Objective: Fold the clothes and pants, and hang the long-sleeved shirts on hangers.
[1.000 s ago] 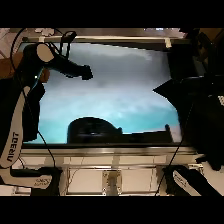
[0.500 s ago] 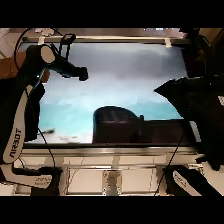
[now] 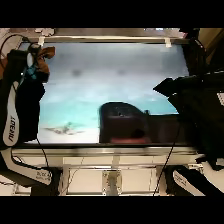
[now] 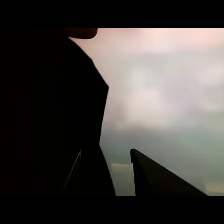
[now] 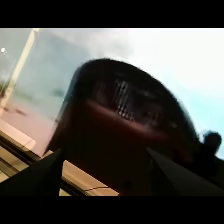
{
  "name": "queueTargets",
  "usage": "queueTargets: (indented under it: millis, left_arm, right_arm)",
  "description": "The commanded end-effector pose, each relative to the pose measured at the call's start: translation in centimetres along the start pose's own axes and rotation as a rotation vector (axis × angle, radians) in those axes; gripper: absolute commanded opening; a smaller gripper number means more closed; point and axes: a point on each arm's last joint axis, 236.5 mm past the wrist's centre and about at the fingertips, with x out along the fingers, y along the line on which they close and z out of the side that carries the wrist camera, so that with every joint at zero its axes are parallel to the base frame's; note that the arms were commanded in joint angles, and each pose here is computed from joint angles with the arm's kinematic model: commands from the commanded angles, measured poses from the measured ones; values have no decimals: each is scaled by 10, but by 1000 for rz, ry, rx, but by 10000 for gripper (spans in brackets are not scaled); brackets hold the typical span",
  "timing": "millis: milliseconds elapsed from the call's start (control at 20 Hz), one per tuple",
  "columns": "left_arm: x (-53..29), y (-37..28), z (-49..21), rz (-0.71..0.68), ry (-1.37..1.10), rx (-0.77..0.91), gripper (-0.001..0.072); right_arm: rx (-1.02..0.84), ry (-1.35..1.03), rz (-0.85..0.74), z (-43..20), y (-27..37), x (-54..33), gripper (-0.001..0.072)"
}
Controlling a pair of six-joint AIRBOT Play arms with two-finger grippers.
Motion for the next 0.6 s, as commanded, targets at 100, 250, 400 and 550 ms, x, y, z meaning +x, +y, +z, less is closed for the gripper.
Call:
queueTargets:
  millis: [100,250,400,550]
  left_arm:
    - [48,117,-79,51,157,-436,557]
    - [56,152,-127,-57,210,-693,557]
    - [59,176,-138,-207,134,-939,557]
    - [60,208,-162,-205,107,-1054,557]
  right_arm:
    - [33,39,2,-2,-12,18,558]
    - [40,48,4,-3,-15,21,558]
    - [54,47,5,-3,-15,21,558]
    - [100,47,3,-3,-15,21,558]
